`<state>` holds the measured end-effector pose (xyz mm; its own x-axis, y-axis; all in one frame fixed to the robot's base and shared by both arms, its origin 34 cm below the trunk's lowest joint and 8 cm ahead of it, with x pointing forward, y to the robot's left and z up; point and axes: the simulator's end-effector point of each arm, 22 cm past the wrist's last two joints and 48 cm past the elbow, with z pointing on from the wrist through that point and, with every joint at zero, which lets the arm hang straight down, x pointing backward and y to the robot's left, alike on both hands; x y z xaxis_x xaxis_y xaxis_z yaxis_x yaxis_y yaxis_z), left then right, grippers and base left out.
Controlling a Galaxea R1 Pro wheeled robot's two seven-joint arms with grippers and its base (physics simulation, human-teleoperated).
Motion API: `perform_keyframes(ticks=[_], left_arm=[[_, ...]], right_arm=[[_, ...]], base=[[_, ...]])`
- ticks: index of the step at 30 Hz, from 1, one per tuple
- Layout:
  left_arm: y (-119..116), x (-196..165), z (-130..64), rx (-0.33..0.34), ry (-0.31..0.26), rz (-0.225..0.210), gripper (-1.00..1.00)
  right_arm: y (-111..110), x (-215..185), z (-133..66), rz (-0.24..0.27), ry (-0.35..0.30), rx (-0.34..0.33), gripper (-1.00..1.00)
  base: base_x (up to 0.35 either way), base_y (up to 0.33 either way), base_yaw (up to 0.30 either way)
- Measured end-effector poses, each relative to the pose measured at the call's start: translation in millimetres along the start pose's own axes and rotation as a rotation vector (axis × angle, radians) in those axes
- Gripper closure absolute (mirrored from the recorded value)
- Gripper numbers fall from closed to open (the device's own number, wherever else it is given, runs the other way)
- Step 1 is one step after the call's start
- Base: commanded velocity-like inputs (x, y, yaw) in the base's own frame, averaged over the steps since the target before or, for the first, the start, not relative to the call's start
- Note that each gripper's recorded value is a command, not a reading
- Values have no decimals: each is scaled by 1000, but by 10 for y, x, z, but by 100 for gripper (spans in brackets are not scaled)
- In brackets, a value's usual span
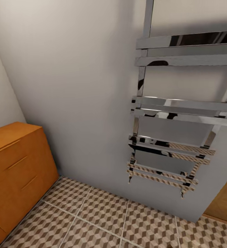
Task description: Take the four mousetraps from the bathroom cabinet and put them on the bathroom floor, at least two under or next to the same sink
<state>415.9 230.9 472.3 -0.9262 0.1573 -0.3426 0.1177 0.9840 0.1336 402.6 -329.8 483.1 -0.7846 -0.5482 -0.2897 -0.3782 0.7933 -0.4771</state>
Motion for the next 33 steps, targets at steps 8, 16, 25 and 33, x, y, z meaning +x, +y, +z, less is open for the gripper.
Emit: perform_keyframes(ticks=[8, 16, 25, 33], left_arm=[[6, 14, 5, -1, 3, 1, 100], [7, 31, 10, -1, 7, 2, 100], [5, 49, 16, 0, 11, 3, 100], [-6, 61, 19, 2, 14, 4, 100]], right_arm=[[36, 12, -7, 1, 4, -5, 100], [45, 26, -4, 1, 7, -7, 100], [78, 63, -12, -1, 13, -13, 100], [90, 71, -12, -1, 14, -15, 100]], base=[[0, 0, -244], [0, 0, -272], [0, 0, -273], [0, 0, -275]])
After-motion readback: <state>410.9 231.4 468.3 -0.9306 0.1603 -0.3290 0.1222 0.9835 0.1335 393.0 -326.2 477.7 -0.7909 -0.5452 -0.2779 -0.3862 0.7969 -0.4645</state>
